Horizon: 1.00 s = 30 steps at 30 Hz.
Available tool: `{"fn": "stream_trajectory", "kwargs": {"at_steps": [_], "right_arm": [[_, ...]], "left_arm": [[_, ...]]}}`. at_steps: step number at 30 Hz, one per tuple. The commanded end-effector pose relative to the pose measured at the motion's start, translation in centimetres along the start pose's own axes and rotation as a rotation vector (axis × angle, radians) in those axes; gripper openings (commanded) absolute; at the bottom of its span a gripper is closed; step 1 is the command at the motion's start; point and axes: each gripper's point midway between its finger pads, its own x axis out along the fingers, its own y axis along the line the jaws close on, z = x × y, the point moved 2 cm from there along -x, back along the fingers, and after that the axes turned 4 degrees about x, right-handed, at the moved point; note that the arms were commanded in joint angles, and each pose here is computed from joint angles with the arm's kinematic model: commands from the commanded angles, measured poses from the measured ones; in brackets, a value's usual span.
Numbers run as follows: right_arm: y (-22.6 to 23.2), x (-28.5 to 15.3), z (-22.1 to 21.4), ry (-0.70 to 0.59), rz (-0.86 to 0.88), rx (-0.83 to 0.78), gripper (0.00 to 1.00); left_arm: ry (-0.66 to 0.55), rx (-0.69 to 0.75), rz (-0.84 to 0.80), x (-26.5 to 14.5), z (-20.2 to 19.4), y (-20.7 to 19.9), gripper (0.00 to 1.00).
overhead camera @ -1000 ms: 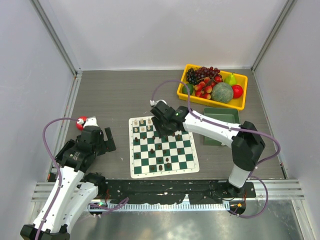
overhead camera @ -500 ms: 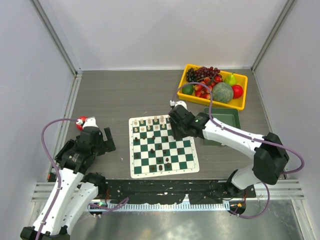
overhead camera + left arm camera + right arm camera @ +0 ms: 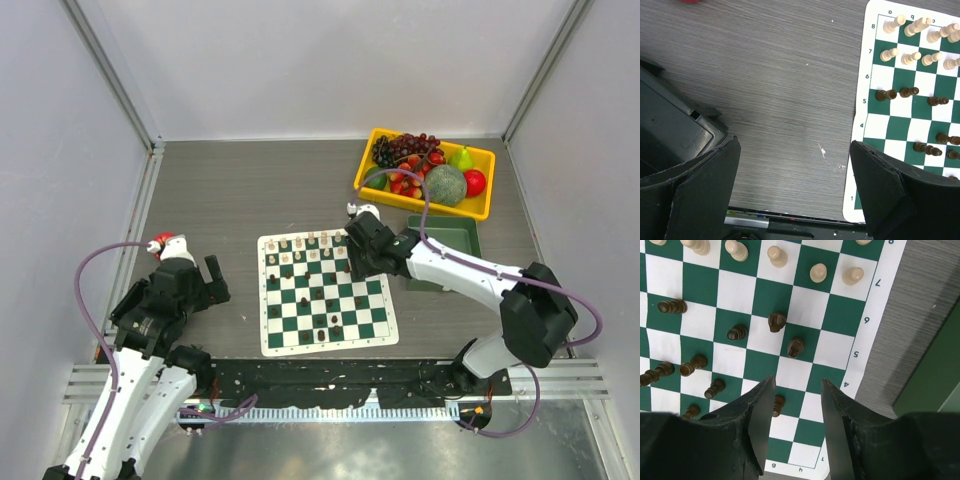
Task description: Set up the chess pieces on the board
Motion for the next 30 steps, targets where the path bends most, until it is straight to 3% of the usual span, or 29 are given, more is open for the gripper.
{"fn": "stream_trajectory", "kwargs": {"at_steps": [1,16,30], "right_arm": [[1.2,0.5,2.1,-0.057,0.036,-0.023,0.48],[2.1,-0.1,3.2,-0.061,0.037,-0.041,0.45],[9.0,-0.5,1.9,-0.007,0.192,-0.146,0.45]], "left_arm": [[-0.058,-0.024,-0.035,0.1,1.2,-0.7,0.99],[-0.048,-0.03,-0.038,0.2,1.1,-0.8,0.99],[-0.064,-0.033,-0.048,0.0,1.2,-0.8,0.99]]}}
